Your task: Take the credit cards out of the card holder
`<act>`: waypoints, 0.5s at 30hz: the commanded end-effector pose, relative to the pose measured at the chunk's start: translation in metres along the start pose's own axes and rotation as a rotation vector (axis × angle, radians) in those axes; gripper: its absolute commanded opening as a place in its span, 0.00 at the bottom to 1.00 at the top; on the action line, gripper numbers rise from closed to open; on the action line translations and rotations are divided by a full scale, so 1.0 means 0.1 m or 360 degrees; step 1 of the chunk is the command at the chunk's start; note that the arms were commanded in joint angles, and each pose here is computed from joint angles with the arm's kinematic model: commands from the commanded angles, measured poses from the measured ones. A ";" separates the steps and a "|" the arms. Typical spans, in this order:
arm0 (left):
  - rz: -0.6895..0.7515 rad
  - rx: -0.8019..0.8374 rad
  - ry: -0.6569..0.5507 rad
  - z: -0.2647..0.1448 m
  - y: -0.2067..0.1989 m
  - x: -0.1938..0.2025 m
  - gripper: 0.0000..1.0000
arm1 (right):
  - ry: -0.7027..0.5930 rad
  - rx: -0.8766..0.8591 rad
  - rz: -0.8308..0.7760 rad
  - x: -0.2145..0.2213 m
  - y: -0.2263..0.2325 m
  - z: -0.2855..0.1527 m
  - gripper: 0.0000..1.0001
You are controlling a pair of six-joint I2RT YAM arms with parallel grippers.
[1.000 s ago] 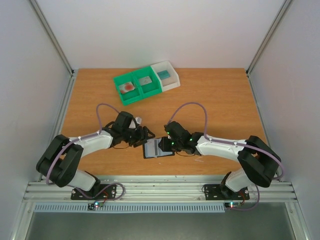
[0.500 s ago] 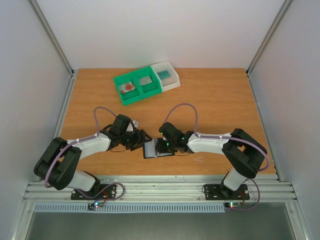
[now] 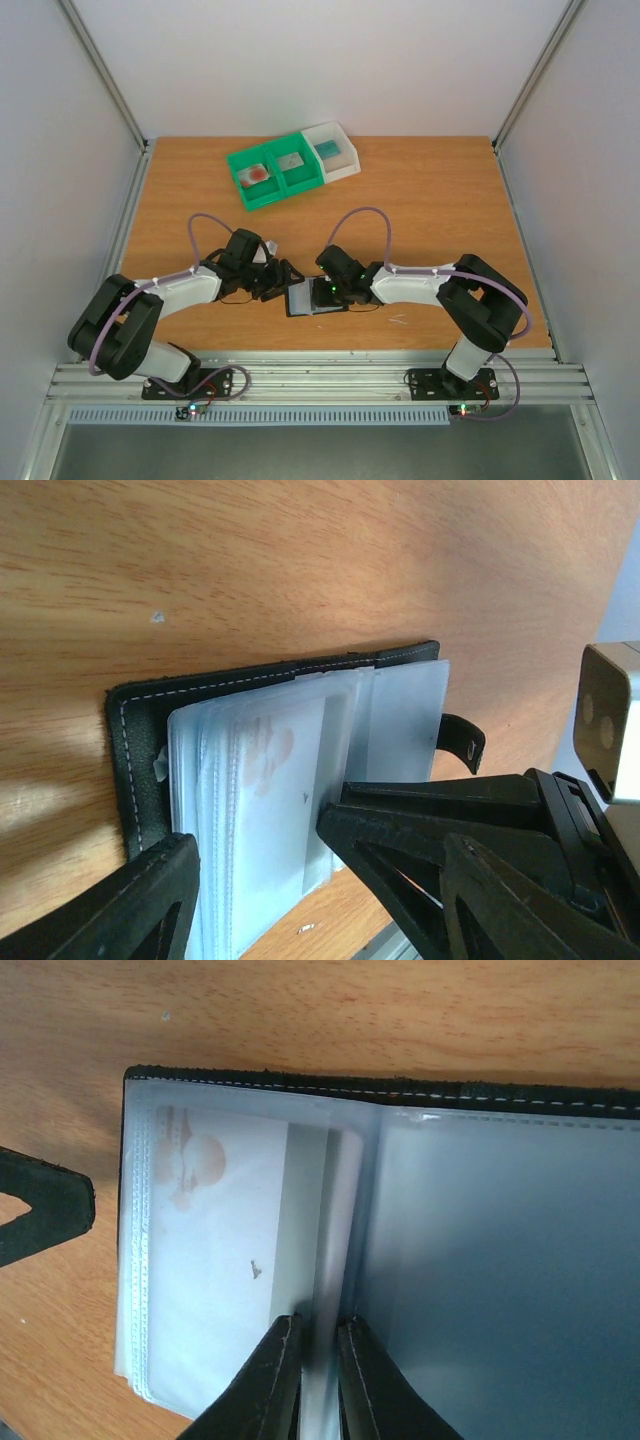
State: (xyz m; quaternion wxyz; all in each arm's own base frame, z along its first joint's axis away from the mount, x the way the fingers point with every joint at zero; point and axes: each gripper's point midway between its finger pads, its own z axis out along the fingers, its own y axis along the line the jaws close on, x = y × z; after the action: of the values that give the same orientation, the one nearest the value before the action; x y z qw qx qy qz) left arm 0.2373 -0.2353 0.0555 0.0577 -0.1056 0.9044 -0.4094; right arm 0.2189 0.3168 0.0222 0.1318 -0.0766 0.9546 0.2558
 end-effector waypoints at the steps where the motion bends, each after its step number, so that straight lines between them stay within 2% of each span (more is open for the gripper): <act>1: 0.0048 0.0051 -0.0015 -0.01 -0.08 -0.04 0.67 | -0.0006 0.0069 -0.0004 0.06 -0.11 0.04 0.12; 7: 0.0070 0.0063 -0.0029 -0.07 -0.17 -0.06 0.68 | -0.0011 0.0072 0.0016 0.09 -0.15 0.06 0.08; 15: 0.0118 0.0136 -0.0052 -0.16 -0.32 -0.06 0.74 | -0.0009 -0.0031 0.0115 0.09 -0.19 0.11 0.07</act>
State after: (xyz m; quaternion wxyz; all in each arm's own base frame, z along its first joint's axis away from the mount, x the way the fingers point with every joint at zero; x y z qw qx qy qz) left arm 0.2360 -0.2354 0.0688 0.0674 -0.0991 0.9001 -0.4188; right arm 0.2206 0.3157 0.0196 0.1409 -0.0619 0.9488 0.2759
